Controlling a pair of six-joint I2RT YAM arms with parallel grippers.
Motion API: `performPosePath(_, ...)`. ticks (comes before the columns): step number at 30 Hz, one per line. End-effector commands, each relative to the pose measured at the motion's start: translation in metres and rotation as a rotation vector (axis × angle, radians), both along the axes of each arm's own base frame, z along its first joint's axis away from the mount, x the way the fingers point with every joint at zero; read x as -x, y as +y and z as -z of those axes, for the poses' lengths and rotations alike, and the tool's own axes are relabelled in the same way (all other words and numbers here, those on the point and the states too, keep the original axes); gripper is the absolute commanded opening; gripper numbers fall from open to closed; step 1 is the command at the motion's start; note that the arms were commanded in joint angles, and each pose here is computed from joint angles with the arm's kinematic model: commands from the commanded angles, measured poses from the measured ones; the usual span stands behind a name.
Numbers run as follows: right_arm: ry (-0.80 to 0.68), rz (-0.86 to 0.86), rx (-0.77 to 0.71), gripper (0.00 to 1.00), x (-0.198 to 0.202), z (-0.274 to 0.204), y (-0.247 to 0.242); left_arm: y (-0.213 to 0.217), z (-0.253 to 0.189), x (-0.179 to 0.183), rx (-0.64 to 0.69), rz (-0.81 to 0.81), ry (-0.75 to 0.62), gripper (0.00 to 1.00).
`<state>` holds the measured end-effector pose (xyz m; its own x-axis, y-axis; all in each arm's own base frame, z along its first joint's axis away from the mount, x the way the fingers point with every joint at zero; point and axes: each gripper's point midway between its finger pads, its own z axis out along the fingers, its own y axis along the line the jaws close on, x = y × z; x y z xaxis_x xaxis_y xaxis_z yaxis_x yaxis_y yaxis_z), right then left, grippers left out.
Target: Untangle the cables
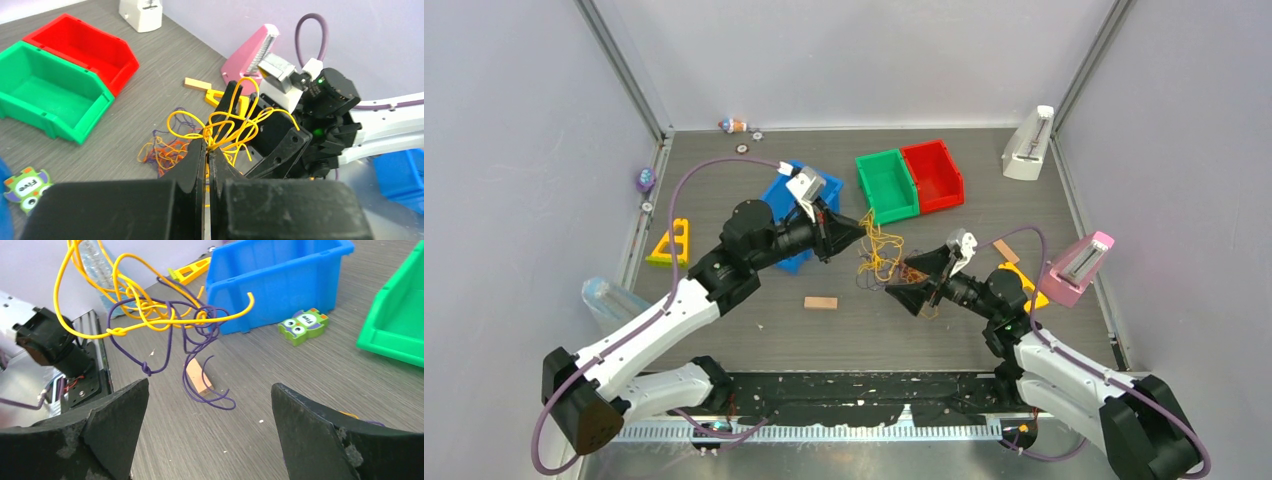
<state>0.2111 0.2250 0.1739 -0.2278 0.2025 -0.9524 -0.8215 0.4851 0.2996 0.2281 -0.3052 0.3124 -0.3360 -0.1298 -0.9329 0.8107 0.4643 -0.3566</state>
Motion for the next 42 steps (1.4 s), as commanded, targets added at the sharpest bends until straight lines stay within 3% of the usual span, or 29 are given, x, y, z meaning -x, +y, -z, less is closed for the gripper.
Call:
performPosePath(1, -0.096, -0.094, -0.019, 0.98, 0.012, -0.018, 0.013, -0.010, -0.030, 0.011, 0.067, 0.083, -0.003, 0.00)
performPosePath(6, -0.101, -0.087, -0.012, 1.00, 0.011, -0.018, 0.014, -0.015, -0.037, 0.015, 0.086, 0.118, 0.013, 0.00)
performPosePath(12, -0.096, -0.091, -0.008, 0.89, 0.011, -0.019, 0.016, -0.021, -0.040, 0.019, 0.113, 0.155, 0.029, 0.00)
performPosePath(16, -0.073, -0.119, -0.003, 0.59, 0.012, -0.017, 0.022, -0.024, -0.042, 0.019, 0.123, 0.168, 0.033, 0.00)
performPosePath(17, -0.069, -0.116, -0.006, 0.44, 0.011, -0.017, 0.022, -0.024, -0.042, 0.019, 0.125, 0.167, 0.034, 0.00)
performPosePath(18, -0.068, -0.112, -0.008, 0.36, 0.011, -0.017, 0.022, -0.023, -0.043, 0.019, 0.126, 0.164, 0.032, 0.00)
performPosePath(20, -0.062, -0.066, -0.009, 0.11, 0.004, -0.018, 0.019, -0.018, -0.045, 0.014, 0.124, 0.122, 0.024, 0.00)
performPosePath(25, -0.022, 0.082, 0.014, 0.05, -0.013, -0.010, 0.003, 0.008, -0.055, 0.001, 0.133, -0.021, -0.010, 0.00)
performPosePath(30, 0.007, 0.285, 0.021, 0.05, -0.033, -0.007, -0.024, 0.048, -0.057, -0.020, 0.125, -0.208, 0.017, 0.00)
performPosePath(33, -0.015, 0.311, 0.002, 0.05, -0.032, -0.011, -0.030, 0.063, -0.063, -0.022, 0.150, -0.229, 0.006, 0.00)
performPosePath(35, -0.048, 0.244, -0.009, 0.22, -0.021, -0.014, -0.024, 0.063, -0.066, -0.018, 0.154, -0.208, 0.003, 0.00)
performPosePath(37, -0.086, 0.170, -0.021, 0.78, -0.011, -0.018, -0.016, 0.059, -0.068, -0.014, 0.152, -0.169, 0.004, 0.00)
performPosePath(39, -0.104, 0.113, -0.027, 0.99, -0.004, -0.021, -0.010, 0.052, -0.070, -0.009, 0.152, -0.121, 0.007, 0.00)
performPosePath(42, -0.123, 0.057, -0.037, 0.96, 0.003, -0.024, -0.003, 0.045, -0.073, -0.003, 0.158, -0.066, 0.015, 0.00)
